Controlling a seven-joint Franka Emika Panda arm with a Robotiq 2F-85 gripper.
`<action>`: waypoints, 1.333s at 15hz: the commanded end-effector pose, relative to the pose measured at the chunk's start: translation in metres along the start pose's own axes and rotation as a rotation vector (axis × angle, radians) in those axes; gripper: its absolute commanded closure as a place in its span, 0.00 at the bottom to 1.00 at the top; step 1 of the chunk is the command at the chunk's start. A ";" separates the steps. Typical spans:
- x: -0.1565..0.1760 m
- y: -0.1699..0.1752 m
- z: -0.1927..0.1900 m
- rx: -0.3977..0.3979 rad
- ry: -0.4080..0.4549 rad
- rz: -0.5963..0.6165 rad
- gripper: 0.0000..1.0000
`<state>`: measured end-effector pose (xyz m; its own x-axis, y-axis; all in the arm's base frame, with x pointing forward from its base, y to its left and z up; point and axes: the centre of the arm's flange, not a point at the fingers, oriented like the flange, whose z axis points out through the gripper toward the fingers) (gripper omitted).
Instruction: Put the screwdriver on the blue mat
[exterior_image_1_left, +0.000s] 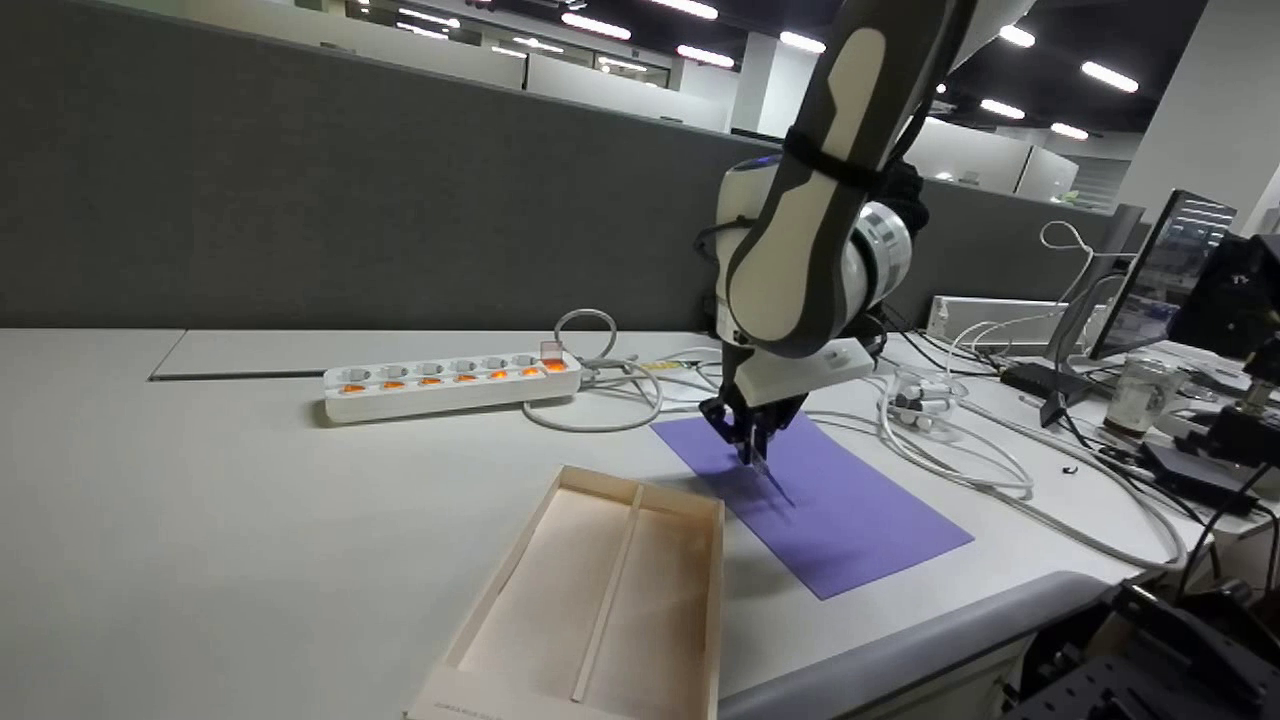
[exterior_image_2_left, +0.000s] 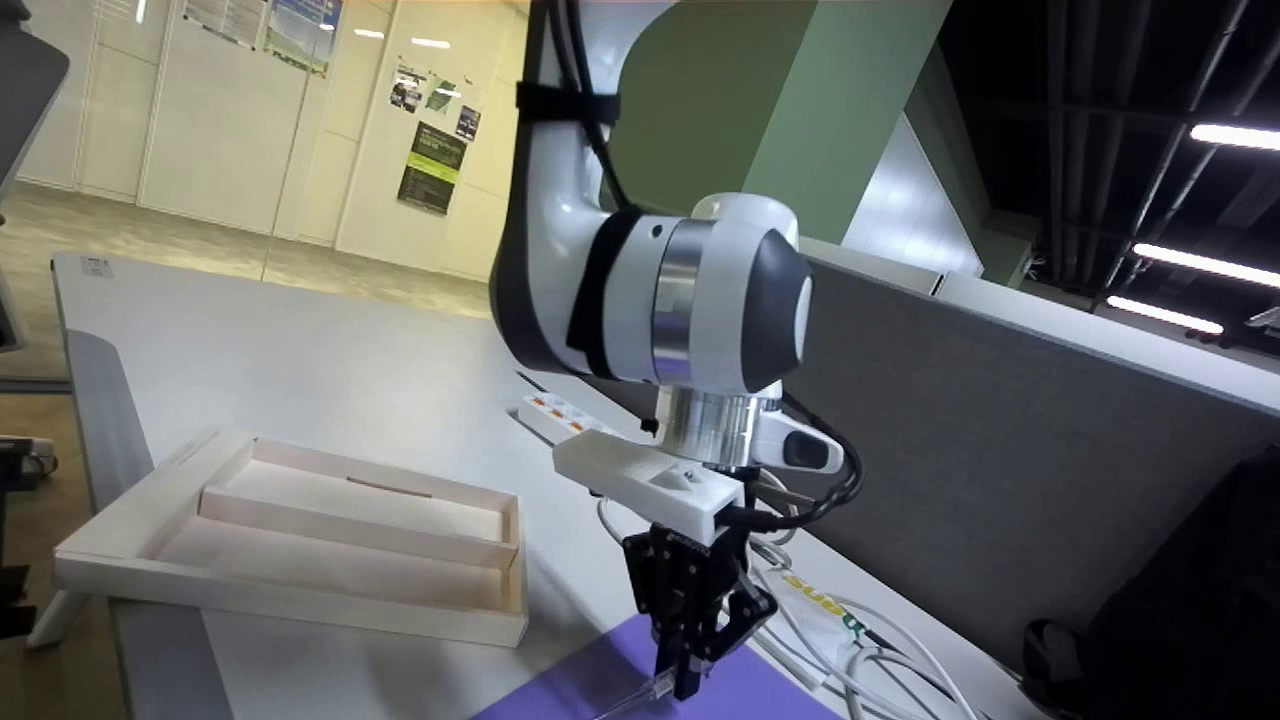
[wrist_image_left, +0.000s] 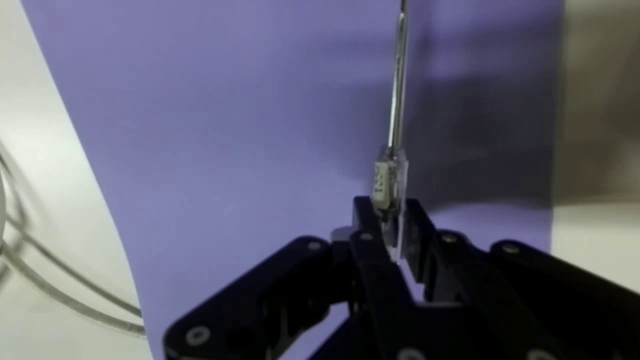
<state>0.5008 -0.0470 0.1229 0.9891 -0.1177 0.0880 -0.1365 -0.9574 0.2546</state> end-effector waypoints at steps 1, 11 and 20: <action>0.002 -0.007 0.016 0.010 -0.005 0.070 0.96; 0.001 0.002 -0.012 0.089 -0.030 0.138 0.25; -0.008 -0.006 -0.094 0.237 -0.035 0.032 0.00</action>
